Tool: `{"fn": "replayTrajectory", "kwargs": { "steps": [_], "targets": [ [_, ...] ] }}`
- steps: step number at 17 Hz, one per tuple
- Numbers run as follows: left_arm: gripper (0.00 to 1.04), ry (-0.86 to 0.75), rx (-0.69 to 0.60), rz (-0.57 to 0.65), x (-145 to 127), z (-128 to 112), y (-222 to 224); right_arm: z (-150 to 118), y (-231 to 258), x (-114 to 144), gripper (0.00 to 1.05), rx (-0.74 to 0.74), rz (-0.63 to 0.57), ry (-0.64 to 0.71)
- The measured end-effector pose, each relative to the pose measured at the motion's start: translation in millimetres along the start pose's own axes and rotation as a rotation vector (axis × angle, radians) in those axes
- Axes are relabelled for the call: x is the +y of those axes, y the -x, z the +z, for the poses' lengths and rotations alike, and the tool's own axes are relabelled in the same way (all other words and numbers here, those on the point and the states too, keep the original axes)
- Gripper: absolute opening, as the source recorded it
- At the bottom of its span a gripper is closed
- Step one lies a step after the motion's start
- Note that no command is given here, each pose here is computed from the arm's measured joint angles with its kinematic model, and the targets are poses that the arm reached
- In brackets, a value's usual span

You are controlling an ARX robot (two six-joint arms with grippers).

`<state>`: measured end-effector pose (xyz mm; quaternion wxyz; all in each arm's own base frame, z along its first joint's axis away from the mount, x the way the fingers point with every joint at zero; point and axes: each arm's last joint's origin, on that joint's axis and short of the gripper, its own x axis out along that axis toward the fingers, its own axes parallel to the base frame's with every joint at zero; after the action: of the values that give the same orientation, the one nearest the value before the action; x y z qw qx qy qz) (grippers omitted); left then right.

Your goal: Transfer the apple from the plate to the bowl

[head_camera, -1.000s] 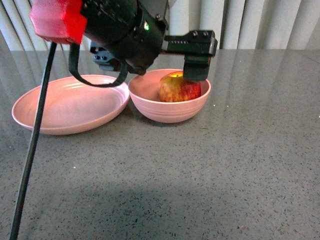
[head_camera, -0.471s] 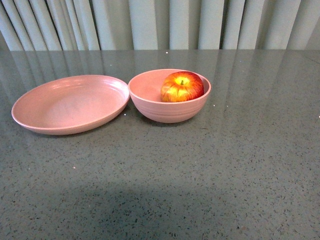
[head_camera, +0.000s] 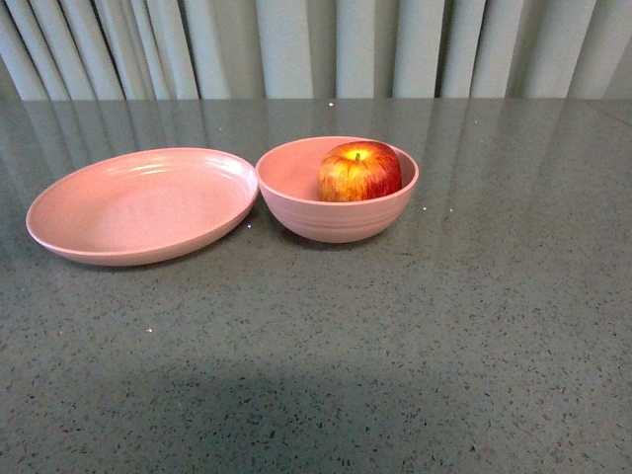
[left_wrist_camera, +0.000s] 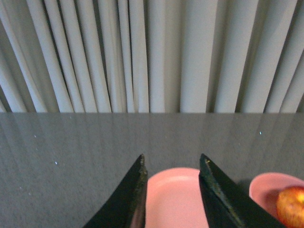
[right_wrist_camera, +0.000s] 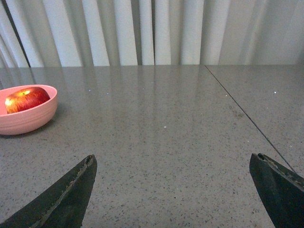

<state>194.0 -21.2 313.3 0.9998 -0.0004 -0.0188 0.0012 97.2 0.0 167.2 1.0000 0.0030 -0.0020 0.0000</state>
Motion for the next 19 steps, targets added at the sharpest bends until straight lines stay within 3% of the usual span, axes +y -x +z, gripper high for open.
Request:
{"fn": "replayTrajectory", "kwargs": {
  "steps": [1,6,11,15,19],
  "targets": [
    [0.19,-0.005,0.033,-0.008,3,-27,8,0,0,0,0.98,0.000,0.000,0.000],
    [0.02,-0.006,0.044,0.001,7,-49,19,0,0,0,0.98,0.000,0.000,0.000],
    [0.01,-0.001,0.029,0.008,11,-61,28,0,0,0,0.98,0.000,0.000,0.000],
    [0.01,-0.002,0.047,0.002,22,-94,47,0,0,0,0.98,0.000,0.000,0.000],
    [0.01,-0.001,0.040,-0.002,21,-112,62,0,0,0,0.98,0.000,0.000,0.000]
  ]
}}
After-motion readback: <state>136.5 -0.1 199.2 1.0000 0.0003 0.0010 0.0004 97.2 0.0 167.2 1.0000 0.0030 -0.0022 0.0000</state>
